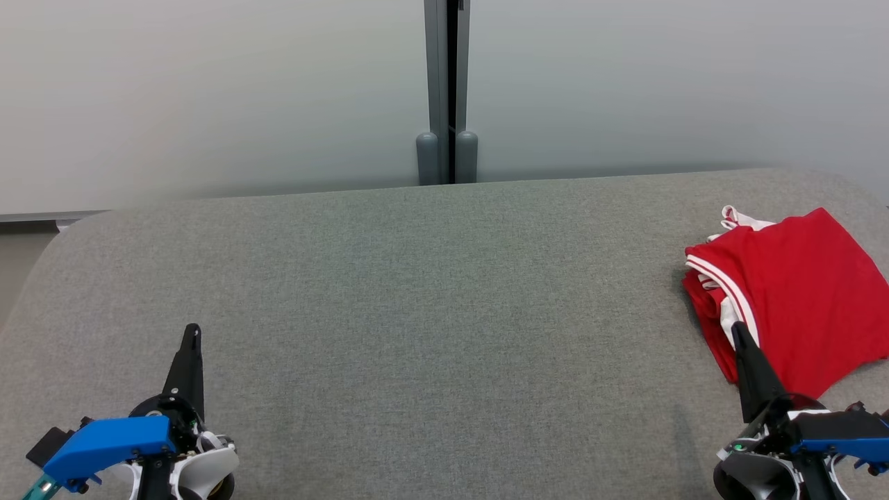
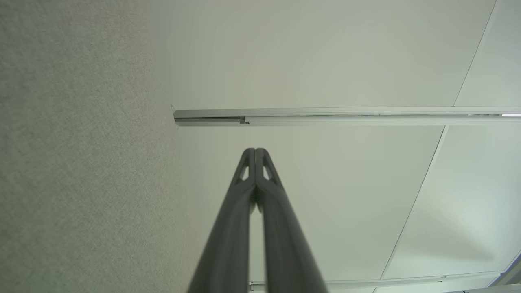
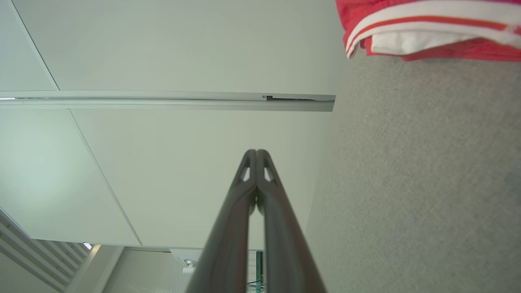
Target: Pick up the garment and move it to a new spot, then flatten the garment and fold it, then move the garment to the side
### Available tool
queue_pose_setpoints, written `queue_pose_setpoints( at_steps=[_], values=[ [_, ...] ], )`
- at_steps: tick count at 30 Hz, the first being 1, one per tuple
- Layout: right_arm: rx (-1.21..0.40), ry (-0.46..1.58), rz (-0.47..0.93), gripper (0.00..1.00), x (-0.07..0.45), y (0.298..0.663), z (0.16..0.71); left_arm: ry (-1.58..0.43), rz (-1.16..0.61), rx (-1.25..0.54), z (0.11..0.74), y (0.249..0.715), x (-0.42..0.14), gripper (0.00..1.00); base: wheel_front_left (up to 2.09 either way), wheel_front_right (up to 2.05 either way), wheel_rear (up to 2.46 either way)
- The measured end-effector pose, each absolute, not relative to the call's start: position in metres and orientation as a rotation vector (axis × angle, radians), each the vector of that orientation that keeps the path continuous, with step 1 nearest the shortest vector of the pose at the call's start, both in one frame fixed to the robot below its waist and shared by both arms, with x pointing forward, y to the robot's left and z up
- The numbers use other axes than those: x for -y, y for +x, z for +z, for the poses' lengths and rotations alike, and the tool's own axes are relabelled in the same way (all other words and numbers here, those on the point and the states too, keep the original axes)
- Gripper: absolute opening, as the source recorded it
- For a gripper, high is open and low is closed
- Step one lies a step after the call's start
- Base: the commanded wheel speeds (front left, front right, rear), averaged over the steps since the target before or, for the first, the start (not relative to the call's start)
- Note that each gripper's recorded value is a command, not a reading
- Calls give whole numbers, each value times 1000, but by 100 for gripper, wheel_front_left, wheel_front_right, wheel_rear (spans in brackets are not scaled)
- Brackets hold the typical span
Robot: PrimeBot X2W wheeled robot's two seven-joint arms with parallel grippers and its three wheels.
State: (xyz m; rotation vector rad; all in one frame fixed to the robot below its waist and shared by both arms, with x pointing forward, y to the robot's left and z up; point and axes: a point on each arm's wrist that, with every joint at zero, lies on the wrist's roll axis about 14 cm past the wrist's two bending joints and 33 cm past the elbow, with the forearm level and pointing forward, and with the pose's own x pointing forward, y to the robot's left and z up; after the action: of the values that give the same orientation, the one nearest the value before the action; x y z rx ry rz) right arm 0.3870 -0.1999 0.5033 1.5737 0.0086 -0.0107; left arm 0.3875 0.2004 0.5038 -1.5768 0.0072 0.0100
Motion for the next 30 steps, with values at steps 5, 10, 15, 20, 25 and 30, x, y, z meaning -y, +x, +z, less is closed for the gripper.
queue_pose_setpoints(
  at_steps=[5,10,15,20,25,30],
  values=[
    [-8,1574,-11,0,200,387,503,-1577,10,-7,504,388,-200,0,0,0,0],
    [-8,1574,-11,0,200,387,503,-1577,10,-7,504,388,-200,0,0,0,0],
    [-9,1574,-10,0,200,387,503,-1577,10,-7,504,388,-200,0,0,0,0],
    [-9,1574,-10,0,200,387,503,-1577,10,-7,504,388,-200,0,0,0,0],
    [-9,1575,-10,0,200,387,503,-1577,10,-7,504,388,-200,0,0,0,0],
    [-9,1575,-10,0,200,387,503,-1578,10,-7,504,388,-200,0,0,0,0]
  ],
)
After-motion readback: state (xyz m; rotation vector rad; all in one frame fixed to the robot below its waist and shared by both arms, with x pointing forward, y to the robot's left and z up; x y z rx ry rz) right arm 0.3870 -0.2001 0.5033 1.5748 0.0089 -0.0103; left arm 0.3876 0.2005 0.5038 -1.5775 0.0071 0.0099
